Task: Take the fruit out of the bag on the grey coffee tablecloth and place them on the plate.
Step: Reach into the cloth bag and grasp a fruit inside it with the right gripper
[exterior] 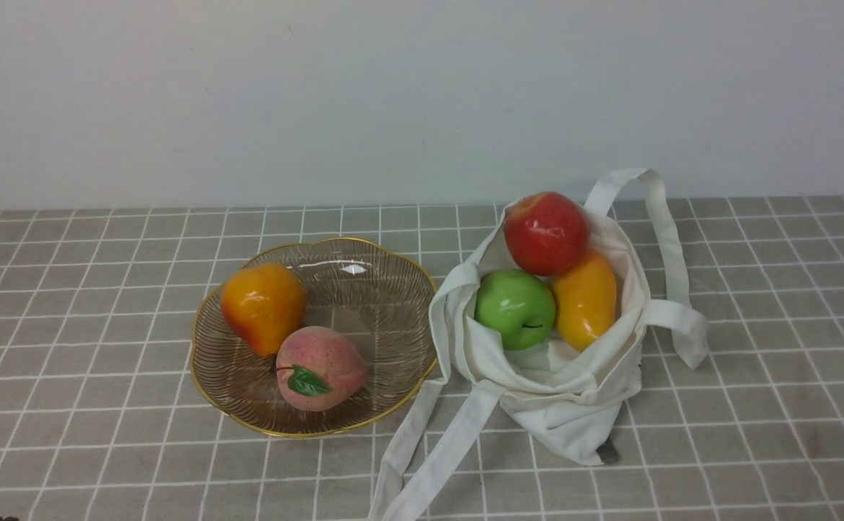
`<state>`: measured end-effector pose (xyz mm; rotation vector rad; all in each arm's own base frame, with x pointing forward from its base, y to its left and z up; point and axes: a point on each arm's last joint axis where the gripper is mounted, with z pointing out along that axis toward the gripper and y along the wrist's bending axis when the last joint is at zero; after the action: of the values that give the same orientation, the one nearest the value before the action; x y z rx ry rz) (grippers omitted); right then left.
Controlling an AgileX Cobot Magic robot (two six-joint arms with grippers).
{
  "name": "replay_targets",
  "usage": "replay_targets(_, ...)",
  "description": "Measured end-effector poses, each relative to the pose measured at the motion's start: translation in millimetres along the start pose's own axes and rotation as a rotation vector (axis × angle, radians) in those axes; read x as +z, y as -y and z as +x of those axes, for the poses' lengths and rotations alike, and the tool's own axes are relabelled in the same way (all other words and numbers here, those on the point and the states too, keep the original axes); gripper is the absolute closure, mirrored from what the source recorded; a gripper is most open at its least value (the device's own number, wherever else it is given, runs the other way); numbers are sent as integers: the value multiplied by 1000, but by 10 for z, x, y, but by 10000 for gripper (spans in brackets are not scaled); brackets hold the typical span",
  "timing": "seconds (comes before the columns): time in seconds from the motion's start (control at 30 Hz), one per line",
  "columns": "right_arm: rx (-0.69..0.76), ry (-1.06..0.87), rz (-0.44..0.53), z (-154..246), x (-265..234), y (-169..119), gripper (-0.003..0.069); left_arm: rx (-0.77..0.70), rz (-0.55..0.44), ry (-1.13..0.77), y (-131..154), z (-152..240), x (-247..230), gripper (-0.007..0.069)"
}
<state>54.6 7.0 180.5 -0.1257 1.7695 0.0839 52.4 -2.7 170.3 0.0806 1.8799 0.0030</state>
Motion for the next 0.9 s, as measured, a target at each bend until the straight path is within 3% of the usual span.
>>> replay_targets(0.37,34,15,-5,-13,0,-4,674,0,0,0,0,0,0,633)
replay_targets(0.47,325,45,-50,-38,2,-38,674,0,0,0,0,0,0,633)
replay_targets(0.5,610,59,-94,-66,-2,-65,674,0,0,0,0,0,0,633)
replay_targets(0.53,743,59,-115,-76,-4,-76,674,0,0,0,0,0,0,633)
replay_targets(0.63,949,59,-152,-97,-8,-94,674,0,0,0,0,0,0,633)
replay_targets(0.8,983,50,-172,-103,-11,-110,674,0,0,0,0,0,0,633)
replay_targets(0.9,854,21,-247,-307,-113,-180,674,0,0,0,0,0,0,633)
